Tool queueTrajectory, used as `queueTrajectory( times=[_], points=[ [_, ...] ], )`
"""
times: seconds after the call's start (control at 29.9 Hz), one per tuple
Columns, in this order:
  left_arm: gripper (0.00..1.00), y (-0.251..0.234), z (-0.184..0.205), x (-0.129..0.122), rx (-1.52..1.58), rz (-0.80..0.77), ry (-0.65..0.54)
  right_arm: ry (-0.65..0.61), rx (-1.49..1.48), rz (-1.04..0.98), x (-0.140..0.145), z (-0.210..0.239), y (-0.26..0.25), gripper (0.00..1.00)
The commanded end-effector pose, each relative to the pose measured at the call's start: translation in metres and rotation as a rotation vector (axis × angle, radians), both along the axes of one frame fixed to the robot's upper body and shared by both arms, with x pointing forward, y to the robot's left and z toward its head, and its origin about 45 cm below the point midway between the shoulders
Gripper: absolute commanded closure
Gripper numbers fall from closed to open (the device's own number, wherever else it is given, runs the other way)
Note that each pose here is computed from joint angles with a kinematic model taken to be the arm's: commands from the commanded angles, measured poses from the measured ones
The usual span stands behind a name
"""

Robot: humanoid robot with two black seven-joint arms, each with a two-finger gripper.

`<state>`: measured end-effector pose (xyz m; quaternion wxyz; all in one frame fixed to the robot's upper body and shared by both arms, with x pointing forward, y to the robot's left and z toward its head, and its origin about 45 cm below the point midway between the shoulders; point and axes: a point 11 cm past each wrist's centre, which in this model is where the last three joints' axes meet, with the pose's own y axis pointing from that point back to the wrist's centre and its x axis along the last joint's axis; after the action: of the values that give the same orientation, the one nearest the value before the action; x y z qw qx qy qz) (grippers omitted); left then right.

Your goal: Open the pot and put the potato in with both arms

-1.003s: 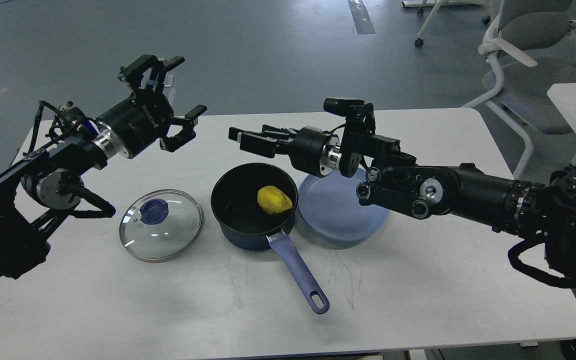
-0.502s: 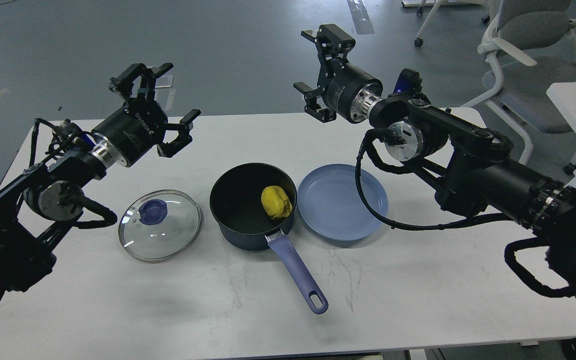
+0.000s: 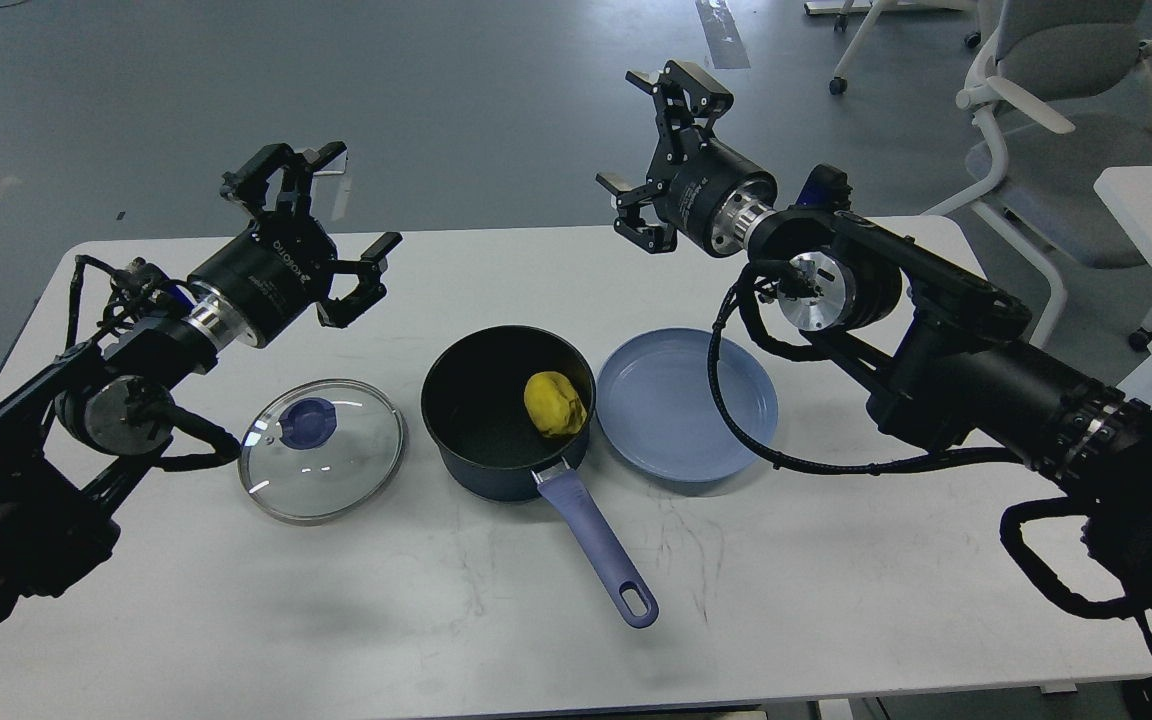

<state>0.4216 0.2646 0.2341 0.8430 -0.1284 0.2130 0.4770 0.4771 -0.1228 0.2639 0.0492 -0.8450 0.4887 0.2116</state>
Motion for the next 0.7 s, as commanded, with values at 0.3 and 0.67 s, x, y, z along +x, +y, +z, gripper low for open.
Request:
queueTrajectory(
  times=[0.3, 0.67],
  points=[
    [0.02, 0.001, -0.011, -0.006, 0.000, 0.003, 0.025, 0.029, -0.023, -0.007, -0.006, -0.017, -0.004, 0.00],
    [0.02, 0.000, -0.013, -0.007, 0.001, 0.001, 0.031, 0.037, -0.037, -0.022, -0.006, -0.019, -0.003, 0.00]
  ],
)
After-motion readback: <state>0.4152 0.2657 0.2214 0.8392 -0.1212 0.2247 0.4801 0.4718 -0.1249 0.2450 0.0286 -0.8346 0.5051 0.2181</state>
